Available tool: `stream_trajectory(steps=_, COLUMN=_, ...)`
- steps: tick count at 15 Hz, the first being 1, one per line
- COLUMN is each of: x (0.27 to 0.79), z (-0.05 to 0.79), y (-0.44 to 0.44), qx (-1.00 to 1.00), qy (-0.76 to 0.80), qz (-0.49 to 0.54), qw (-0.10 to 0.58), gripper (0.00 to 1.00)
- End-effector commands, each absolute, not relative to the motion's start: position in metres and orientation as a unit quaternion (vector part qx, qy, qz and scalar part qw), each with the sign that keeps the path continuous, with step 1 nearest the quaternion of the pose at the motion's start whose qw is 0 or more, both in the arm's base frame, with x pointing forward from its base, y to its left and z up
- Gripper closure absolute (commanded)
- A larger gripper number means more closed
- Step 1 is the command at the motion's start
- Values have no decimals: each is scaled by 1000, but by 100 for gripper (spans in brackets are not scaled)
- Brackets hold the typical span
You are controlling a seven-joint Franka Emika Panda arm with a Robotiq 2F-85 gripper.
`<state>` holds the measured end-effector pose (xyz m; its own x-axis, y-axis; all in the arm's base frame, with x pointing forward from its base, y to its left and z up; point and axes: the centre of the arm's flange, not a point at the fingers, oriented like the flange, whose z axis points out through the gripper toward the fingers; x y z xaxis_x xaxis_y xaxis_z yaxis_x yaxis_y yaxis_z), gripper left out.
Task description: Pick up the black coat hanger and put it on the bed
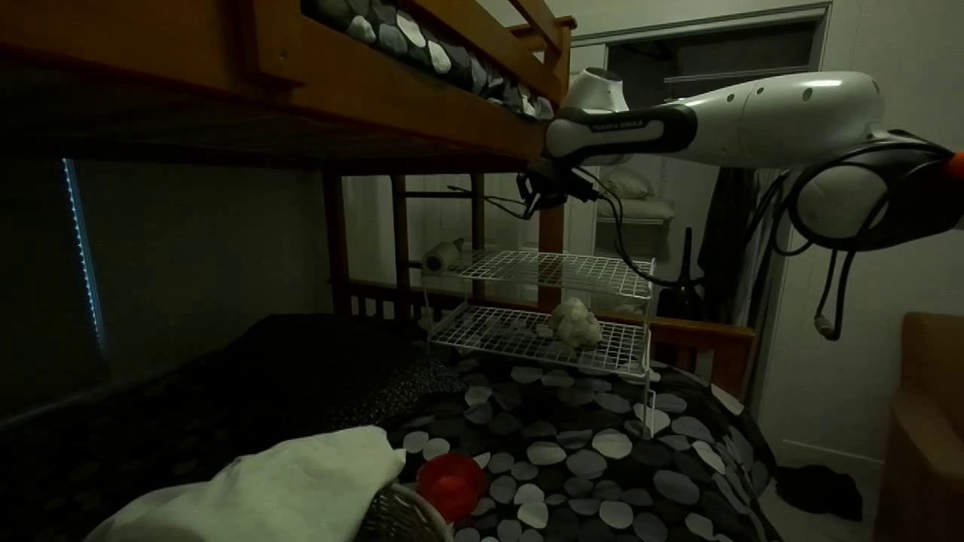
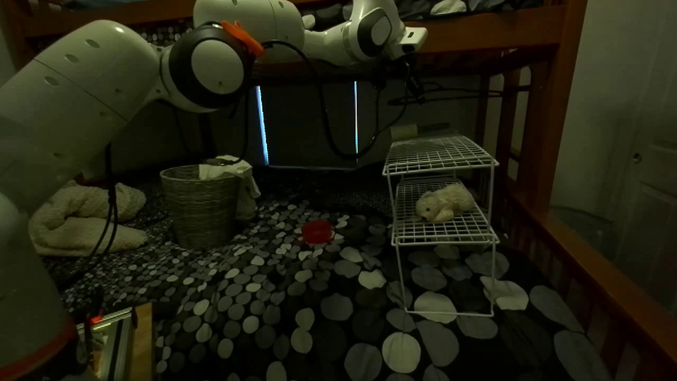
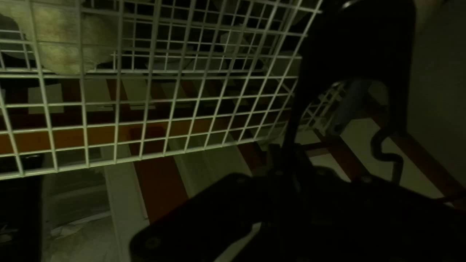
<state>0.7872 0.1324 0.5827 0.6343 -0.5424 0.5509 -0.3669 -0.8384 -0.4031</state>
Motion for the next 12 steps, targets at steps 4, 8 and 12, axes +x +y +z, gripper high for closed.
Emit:
stream_trajectory(steps=4, x=729, z=576, y=145, qx=-932, qy=145, qz=-302, qw=137, gripper=97)
stream_trajectory(steps=8, x=713, z=568, y=140, qx=-943, qy=95, qz=-307, qw=92, gripper=97)
stream_trajectory(steps=12, x=754, z=583, y=152, qx=-939, qy=108, qz=-309, qw=108, gripper=92)
